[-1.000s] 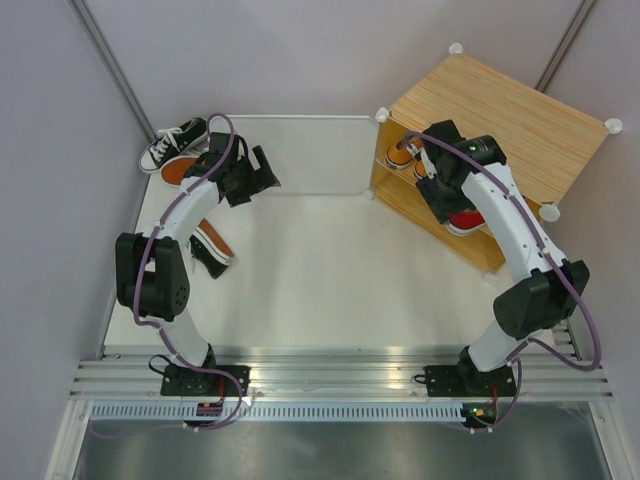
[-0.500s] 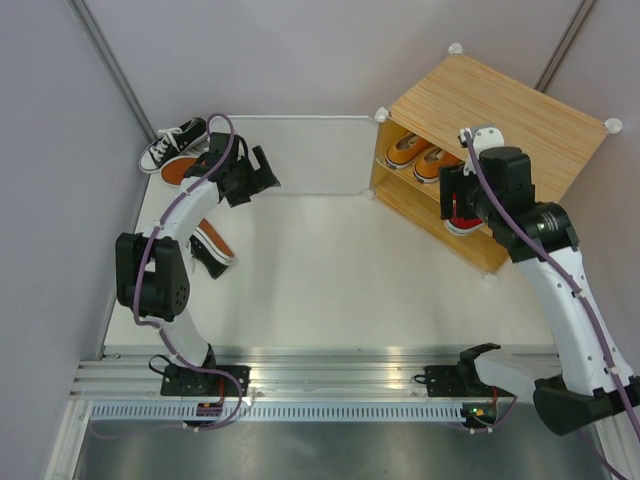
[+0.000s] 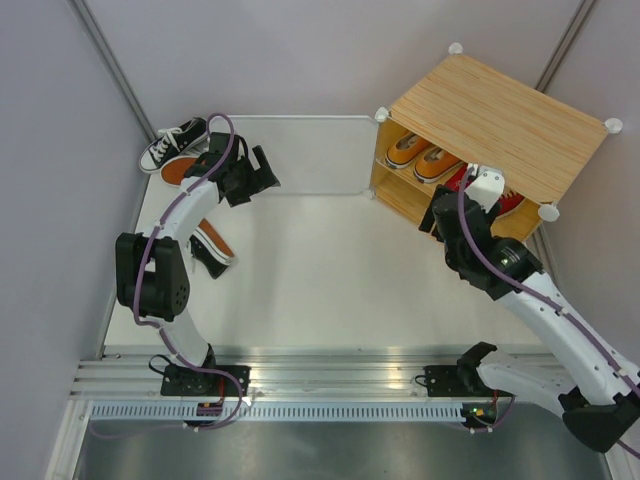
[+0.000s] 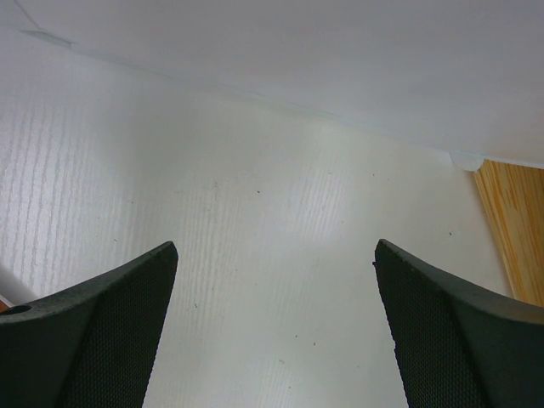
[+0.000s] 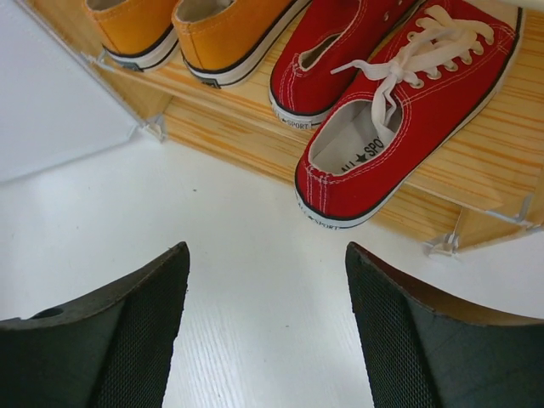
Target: Place and organize the shoes in the shoe cabinet
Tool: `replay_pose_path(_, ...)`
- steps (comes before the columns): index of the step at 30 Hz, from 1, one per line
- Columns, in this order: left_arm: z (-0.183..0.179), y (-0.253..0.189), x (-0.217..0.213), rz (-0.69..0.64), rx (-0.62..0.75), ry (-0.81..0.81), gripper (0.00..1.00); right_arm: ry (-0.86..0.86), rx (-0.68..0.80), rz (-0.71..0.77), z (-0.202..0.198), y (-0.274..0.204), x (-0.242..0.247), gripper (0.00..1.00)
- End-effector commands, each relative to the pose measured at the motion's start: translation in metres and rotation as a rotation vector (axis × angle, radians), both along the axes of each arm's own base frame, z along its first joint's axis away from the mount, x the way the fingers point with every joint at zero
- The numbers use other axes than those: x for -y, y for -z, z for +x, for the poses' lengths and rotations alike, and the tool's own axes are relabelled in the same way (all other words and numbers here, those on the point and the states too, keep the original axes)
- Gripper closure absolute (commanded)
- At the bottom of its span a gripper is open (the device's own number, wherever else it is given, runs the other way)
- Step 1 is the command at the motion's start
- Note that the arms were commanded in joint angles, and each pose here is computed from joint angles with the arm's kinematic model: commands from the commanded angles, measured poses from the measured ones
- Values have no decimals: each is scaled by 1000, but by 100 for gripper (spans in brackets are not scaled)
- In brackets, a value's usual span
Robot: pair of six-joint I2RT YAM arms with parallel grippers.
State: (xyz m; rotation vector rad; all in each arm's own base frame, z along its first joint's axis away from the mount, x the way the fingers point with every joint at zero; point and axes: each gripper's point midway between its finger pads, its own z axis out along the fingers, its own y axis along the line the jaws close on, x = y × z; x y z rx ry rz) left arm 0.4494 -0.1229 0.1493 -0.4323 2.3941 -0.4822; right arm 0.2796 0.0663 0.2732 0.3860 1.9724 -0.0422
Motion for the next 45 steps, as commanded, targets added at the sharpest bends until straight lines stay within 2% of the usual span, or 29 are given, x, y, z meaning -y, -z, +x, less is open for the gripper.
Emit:
replay_pose_path(1, 4, -19, 2, -19, 47, 2, 0, 272, 113, -29, 5, -15, 18, 21)
replay_pose_path(5, 4, -23, 3, -27, 54, 5, 0, 364, 95, -117, 8, -6, 25, 19)
replay_pose_path(13, 3, -29, 2, -29, 68, 1, 0, 484, 175, -130, 12, 0, 35, 20)
replay_pose_path(25, 0, -35, 5, -47, 77, 5, 0, 534, 156, -186, 36, 25, 41, 22)
replay_pose_path(35, -2, -41, 6, -59, 90, 7, 0, 534, 84, -221, 48, 56, 51, 27)
replay_pose_path(41, -2, -41, 5, -57, 92, 4, 0, 539, 55, -223, 47, 66, 60, 43)
replay_pose_path(42, -2, -42, 5, -57, 93, 5, 0, 542, 57, -220, 47, 66, 62, 57)
replay_pose_path(44, -1, -41, 5, -56, 94, 3, 0, 542, 59, -226, 44, 64, 65, 74)
replay_pose_path(45, -2, -41, 5, -57, 92, 4, 0, 539, 64, -221, 44, 62, 65, 90)
